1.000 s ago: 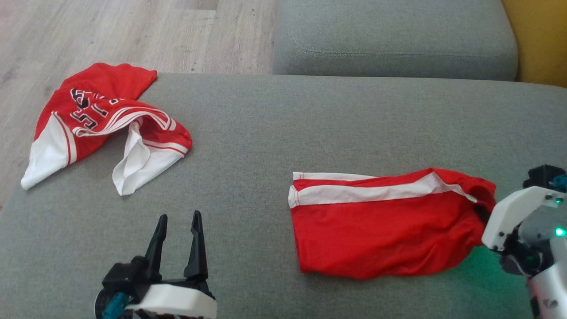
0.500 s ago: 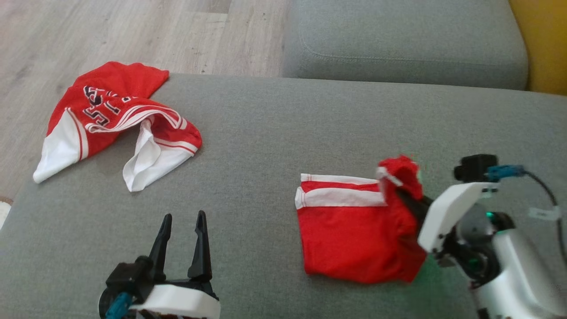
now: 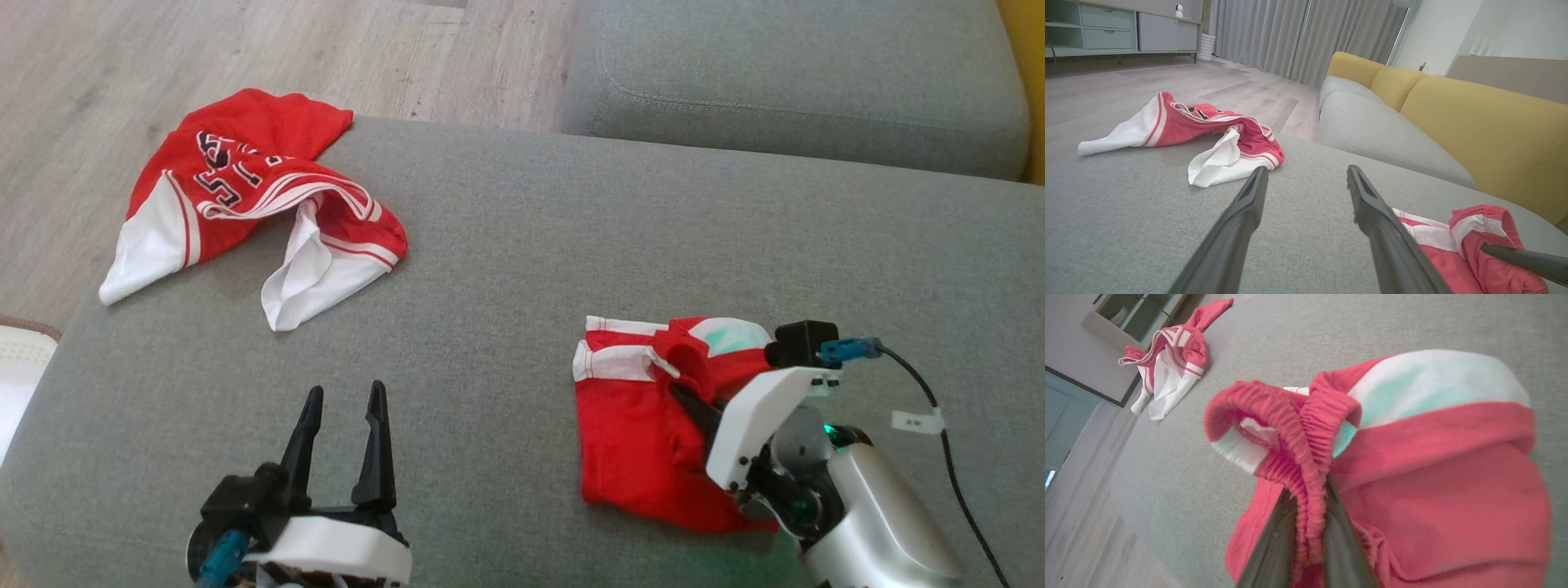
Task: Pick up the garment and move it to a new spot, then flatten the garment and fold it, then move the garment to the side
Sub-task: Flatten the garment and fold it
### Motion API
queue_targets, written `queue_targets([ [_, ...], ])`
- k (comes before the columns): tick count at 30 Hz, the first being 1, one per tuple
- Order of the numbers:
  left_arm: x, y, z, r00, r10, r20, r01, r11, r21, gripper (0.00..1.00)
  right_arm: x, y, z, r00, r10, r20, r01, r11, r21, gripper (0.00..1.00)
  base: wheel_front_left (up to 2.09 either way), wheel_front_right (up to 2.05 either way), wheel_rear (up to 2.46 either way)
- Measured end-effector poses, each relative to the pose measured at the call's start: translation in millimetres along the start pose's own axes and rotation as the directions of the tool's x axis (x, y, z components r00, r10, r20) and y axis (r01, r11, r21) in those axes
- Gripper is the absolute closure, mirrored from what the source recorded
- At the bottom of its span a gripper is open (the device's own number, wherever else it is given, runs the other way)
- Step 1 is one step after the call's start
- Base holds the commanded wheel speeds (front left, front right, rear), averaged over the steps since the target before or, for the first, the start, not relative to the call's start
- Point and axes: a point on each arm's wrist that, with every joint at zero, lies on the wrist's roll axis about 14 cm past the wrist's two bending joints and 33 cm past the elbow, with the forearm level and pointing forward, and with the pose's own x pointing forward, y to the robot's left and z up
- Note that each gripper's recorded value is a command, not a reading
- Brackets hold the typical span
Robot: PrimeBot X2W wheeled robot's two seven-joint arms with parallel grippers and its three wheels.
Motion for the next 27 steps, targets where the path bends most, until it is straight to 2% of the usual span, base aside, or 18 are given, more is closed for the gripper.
queue_targets([
  [1, 0, 0, 0, 1.0, 0.001, 0.0, -0.001, 1.0, 0.0, 0.0, 2, 1, 1, 1.0, 0.003, 0.005, -0.003, 1.0, -0.006, 0.67, 0.0, 0.0, 0.0],
  [2, 0, 1, 0, 1.0, 0.002, -0.001, -0.002, 1.0, 0.0, 0.0, 3, 4, 2, 1.0, 0.012, 0.012, -0.012, 1.0, -0.004, 0.11, 0.0, 0.0, 0.0],
  [3, 0, 1, -1, 1.0, 0.002, -0.002, -0.002, 1.0, 0.0, 0.0, 5, 8, 3, 0.999, 0.026, 0.021, -0.026, 1.0, 0.0, 0.0, 0.0, 0.0, 0.0],
  [11, 1, -6, -4, 1.0, -0.022, -0.013, 0.022, 1.0, 0.003, 0.0, 6, 41, 7, 0.99, 0.124, 0.066, -0.123, 0.992, -0.016, 0.0, 0.0, 0.0, 0.0],
  [16, 3, -17, -7, 0.998, -0.054, -0.02, 0.054, 0.999, 0.003, 0.0, -3, 45, 24, 0.977, 0.138, 0.16, -0.137, 0.99, -0.018, 0.0, 0.0, 0.0, 0.0],
  [21, 6, -25, -6, 0.996, -0.083, -0.018, 0.084, 0.996, 0.006, 0.0, -20, 24, 57, 0.942, 0.063, 0.329, -0.042, 0.997, -0.07, 0.0, 0.0, 0.0, 0.0],
  [24, 10, -30, -3, 0.995, -0.101, -0.011, 0.101, 0.995, 0.013, 0.0, -39, 9, 83, 0.89, 0.014, 0.455, 0.046, 0.992, -0.12, 0.0, 0.0, 0.0, 0.0],
  [25, 10, -30, -3, 0.995, -0.101, -0.011, 0.101, 0.995, 0.013, 0.0, -39, 9, 83, 0.89, 0.014, 0.455, 0.046, 0.992, -0.12, 0.0, 0.0, 0.0, 0.0],
  [27, 13, -35, 0, 0.993, -0.121, -0.002, 0.121, 0.993, 0.015, 0.0, -54, -2, 100, 0.842, -0.02, 0.539, 0.111, 0.984, -0.137, 0.0, 0.0, 0.0, 0.0],
])
